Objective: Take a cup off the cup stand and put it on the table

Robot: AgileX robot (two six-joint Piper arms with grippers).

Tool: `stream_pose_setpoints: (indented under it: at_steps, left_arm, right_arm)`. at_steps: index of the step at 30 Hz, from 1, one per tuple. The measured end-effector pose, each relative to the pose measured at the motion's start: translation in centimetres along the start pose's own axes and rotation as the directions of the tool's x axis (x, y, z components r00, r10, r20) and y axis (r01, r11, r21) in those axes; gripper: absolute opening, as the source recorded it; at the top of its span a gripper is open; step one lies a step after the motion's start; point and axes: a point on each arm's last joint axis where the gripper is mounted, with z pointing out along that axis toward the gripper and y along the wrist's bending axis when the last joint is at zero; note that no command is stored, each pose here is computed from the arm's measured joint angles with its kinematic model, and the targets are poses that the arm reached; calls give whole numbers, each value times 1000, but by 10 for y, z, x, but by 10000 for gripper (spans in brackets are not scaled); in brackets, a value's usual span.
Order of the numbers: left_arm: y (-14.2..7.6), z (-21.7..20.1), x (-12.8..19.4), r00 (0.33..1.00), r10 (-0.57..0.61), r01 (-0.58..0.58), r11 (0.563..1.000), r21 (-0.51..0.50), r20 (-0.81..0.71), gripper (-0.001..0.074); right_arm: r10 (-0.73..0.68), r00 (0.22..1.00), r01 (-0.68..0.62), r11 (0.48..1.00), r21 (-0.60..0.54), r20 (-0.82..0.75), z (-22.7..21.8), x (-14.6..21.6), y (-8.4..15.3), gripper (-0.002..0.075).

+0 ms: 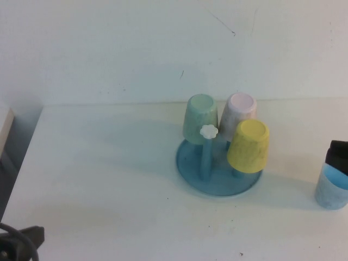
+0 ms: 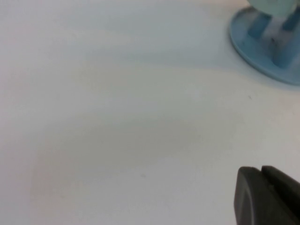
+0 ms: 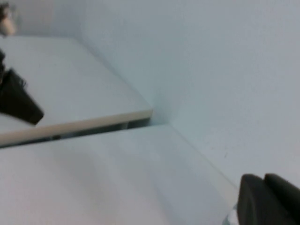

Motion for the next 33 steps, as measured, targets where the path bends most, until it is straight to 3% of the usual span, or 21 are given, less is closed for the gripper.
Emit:
stream_pose_setpoints:
  at_steps: [7, 17, 19, 23, 33]
  left_arm:
    - [-6, 2, 14, 995, -1, 9, 997, 78, -97, -1]
    - [-7, 2, 14, 995, -3, 12, 996, 86, -101, -1]
    - [-7, 2, 14, 995, -3, 12, 996, 86, -101, -1]
    - [-7, 2, 14, 995, -3, 12, 996, 86, -101, -1]
    - [-7, 2, 14, 995, -5, 14, 996, 90, -103, -1]
  right_arm:
    - [120, 991, -126, 980, 151, 51, 1, 23, -6, 0]
    - [150, 988, -155, 970, 188, 42, 1, 30, -8, -1]
    - [155, 988, -157, 959, 237, 25, 1, 33, -12, -1]
    - [96, 991, -48, 903, 428, -92, -7, 49, -25, -1]
    - [-82, 985, 157, 805, 572, -155, -48, 67, -2, -1]
